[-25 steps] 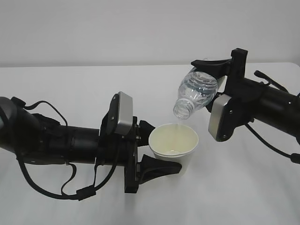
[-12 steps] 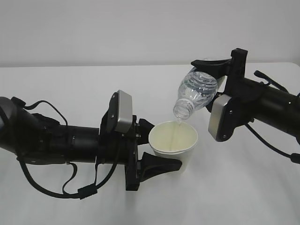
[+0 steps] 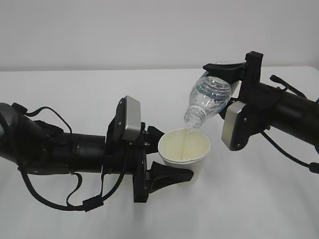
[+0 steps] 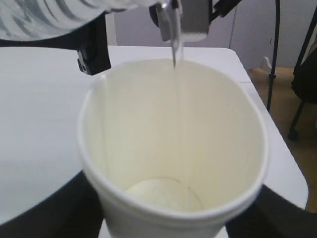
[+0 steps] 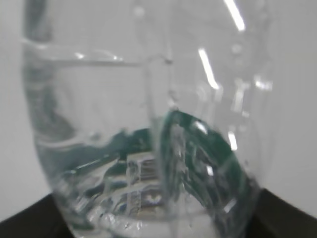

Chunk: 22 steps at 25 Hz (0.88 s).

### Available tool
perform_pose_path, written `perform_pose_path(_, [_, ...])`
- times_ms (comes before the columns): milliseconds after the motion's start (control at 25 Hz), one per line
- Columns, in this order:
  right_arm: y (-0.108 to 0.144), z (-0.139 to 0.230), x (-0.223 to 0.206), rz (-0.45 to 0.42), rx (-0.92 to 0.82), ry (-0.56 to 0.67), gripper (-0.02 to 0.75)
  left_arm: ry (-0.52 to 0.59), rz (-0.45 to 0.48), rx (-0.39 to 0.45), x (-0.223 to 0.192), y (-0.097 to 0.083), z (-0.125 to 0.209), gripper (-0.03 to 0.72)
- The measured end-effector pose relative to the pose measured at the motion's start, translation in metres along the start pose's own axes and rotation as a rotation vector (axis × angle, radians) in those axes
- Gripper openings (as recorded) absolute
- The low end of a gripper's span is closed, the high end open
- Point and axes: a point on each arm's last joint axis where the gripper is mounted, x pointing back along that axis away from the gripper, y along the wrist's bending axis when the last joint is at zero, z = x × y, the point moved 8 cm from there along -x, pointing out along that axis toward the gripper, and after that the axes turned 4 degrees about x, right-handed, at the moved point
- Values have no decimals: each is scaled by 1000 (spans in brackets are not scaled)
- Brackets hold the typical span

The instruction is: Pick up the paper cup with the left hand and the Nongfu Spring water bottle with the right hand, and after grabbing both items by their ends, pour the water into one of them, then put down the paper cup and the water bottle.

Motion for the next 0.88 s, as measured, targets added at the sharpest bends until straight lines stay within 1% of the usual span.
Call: perform_pose_path(880, [0,0,0,1,32,0,463,12,25,-12,0,-4,2,484])
